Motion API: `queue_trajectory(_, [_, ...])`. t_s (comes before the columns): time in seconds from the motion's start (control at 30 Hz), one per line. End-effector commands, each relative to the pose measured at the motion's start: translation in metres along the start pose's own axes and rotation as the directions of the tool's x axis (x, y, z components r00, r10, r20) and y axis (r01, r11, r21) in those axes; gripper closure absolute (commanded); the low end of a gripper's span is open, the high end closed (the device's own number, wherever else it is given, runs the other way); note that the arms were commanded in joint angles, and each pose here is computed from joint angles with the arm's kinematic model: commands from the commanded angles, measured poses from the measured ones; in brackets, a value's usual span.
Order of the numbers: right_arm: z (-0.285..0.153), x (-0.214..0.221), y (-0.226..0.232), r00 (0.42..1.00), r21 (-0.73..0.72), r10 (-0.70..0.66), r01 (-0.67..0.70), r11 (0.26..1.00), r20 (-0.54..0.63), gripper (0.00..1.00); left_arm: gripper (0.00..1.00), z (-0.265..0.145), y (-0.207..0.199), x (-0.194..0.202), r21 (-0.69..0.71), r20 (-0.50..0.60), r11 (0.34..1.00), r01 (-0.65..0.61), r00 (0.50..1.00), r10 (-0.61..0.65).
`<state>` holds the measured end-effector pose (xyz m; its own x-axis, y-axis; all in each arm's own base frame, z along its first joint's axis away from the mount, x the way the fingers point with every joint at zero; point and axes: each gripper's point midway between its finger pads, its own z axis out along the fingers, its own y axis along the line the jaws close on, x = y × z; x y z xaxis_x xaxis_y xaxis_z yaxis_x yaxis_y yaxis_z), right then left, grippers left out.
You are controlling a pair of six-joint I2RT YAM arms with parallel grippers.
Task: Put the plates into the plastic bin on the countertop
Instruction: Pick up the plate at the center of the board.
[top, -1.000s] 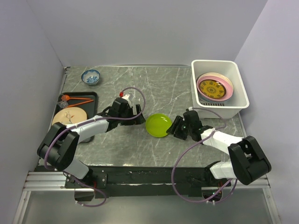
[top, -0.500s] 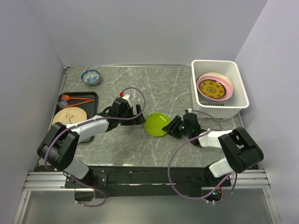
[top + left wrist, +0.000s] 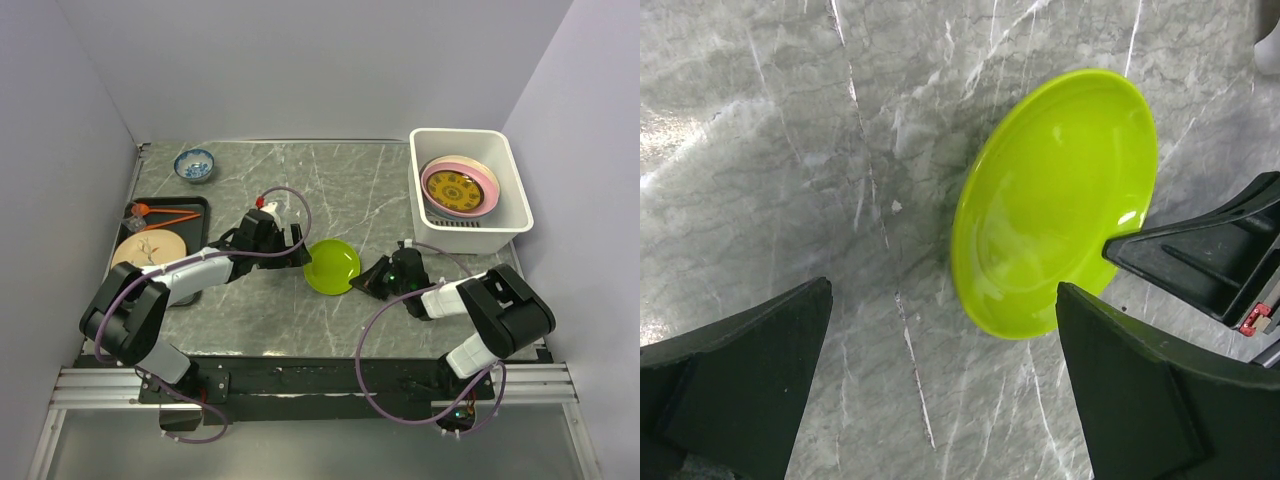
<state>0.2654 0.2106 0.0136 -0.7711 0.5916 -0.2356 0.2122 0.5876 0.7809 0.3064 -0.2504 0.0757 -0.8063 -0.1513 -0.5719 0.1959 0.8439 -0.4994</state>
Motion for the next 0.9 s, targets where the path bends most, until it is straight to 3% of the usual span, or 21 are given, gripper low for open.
queue_trajectory(0.0, [0.001,0.004,-0.012,1.000,0.039,-0.003,0.003,0.999,-0.002,1.00,0.01,-0.007,-0.005,-0.014,0.009,0.053,1.000,0.001,0.999,-0.001])
queue_trajectory(0.4, [0.003,-0.010,0.014,0.999,0.007,-0.038,0.038,0.999,0.014,1.00,0.01,-0.038,-0.005,-0.036,0.007,0.158,1.000,0.021,0.987,-0.021])
queue_trajectory(0.87, [-0.023,-0.026,0.043,0.994,-0.035,-0.070,0.073,0.997,0.085,1.00,0.01,-0.035,-0.001,-0.056,0.110,0.199,0.987,0.116,0.971,-0.136])
